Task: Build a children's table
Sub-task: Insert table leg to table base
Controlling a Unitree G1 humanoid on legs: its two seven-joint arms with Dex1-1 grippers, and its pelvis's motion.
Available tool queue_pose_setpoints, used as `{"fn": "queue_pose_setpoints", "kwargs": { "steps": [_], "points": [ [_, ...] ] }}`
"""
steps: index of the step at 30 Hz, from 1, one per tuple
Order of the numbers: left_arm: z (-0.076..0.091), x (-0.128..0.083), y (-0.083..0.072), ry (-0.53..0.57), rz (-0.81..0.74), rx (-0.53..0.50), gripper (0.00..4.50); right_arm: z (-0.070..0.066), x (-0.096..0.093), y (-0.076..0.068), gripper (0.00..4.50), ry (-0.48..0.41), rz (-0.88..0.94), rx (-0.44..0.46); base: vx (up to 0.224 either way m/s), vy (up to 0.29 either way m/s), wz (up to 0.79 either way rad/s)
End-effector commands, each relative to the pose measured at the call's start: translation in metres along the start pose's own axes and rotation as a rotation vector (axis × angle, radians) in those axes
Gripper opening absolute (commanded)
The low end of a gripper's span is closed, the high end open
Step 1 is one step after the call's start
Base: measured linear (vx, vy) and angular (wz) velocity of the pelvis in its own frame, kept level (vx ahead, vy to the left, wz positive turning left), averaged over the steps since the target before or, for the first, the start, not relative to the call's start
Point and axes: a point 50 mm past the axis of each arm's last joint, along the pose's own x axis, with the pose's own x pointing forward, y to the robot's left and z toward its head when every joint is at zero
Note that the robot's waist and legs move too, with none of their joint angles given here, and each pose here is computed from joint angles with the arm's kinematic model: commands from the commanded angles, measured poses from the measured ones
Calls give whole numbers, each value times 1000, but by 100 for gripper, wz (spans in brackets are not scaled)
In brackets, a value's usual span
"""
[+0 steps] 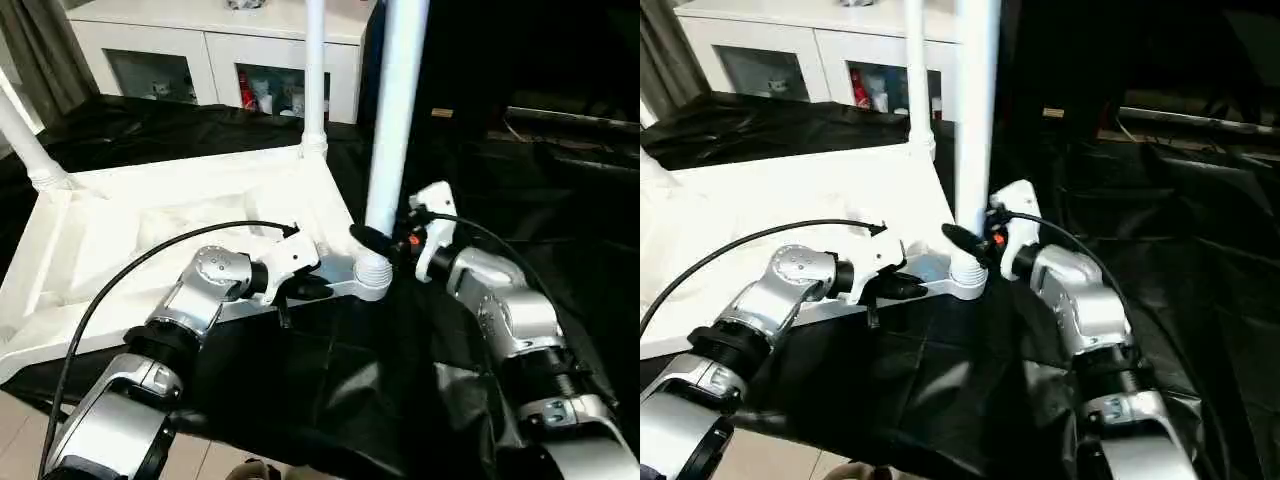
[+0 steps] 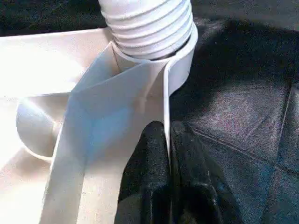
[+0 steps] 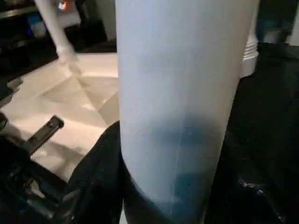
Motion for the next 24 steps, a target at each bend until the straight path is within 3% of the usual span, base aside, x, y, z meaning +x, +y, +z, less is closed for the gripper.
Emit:
{"fn": "queue_pose_setpoints", "kwargs": {
  "steps": [1,9,18,24],
  "points": [
    [-1,-3,5,-17,51,-13,0,-20,-14,-13,186,49,-94,48,0,0,0],
    [1,-5,10,-22,91,-8,0,-32,-25,-11,186,-20,-124,78,0,0,0],
    [4,-4,13,-29,108,-5,0,-50,-30,4,186,30,-95,-125,0,0,0],
    [2,-5,12,-19,95,8,0,-52,-19,13,186,108,3,-159,0,0,0]
  ]
}}
